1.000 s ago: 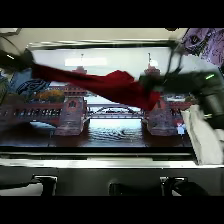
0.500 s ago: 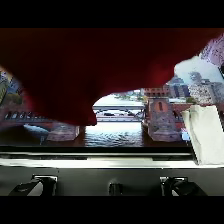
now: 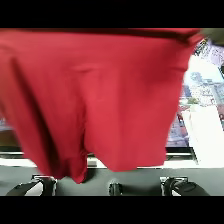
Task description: Fold the clothes and pants, and hang the long-sleeved shirts on hangers.
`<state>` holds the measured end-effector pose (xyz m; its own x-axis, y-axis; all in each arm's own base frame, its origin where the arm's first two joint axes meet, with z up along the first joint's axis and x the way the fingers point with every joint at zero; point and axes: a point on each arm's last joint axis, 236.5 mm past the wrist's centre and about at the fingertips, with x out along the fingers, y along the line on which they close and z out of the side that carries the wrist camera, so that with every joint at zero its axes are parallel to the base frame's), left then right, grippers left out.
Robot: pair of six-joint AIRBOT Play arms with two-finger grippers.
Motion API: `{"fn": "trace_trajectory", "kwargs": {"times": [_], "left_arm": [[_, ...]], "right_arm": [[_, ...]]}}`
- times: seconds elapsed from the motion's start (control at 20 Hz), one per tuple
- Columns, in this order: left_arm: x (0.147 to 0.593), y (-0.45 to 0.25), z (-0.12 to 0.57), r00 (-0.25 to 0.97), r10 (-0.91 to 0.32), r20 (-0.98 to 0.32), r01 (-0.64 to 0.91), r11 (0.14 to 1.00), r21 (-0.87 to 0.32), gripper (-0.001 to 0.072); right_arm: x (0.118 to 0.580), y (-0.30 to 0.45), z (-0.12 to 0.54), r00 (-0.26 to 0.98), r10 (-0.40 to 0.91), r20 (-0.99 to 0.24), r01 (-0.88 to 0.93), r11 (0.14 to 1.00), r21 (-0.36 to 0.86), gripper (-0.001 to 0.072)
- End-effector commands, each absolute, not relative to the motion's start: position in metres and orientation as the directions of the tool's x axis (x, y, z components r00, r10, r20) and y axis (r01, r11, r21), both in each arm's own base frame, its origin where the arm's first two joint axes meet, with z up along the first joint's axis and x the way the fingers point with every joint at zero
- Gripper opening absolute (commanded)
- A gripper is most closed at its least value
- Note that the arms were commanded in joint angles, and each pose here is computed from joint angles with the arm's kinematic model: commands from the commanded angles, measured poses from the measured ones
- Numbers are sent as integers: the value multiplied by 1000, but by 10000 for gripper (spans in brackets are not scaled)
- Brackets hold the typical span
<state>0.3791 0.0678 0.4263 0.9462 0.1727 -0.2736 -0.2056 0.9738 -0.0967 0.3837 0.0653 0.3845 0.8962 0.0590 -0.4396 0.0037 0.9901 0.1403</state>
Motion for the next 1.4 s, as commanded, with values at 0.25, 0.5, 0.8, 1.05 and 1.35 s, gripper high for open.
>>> {"fn": "trace_trajectory", "kwargs": {"times": [0.25,0.5,0.8,1.05,1.35], "left_arm": [[573,32,110,647,-66,-760,-119,975,-186,21],[584,-5,-1,483,-116,-868,-94,979,-183,22],[566,8,11,434,-113,-894,-133,973,-188,395],[513,72,79,420,-72,-905,-216,960,-177,461],[402,104,84,407,-145,-902,-383,870,-312,460]], "right_arm": [[566,112,120,690,-35,-723,30,999,-20,29],[578,136,-5,528,7,-849,37,999,31,29],[563,142,12,503,40,-864,-70,998,5,265],[533,99,119,563,137,-815,-126,989,80,371],[457,-32,155,580,206,-788,36,960,277,415]]}}
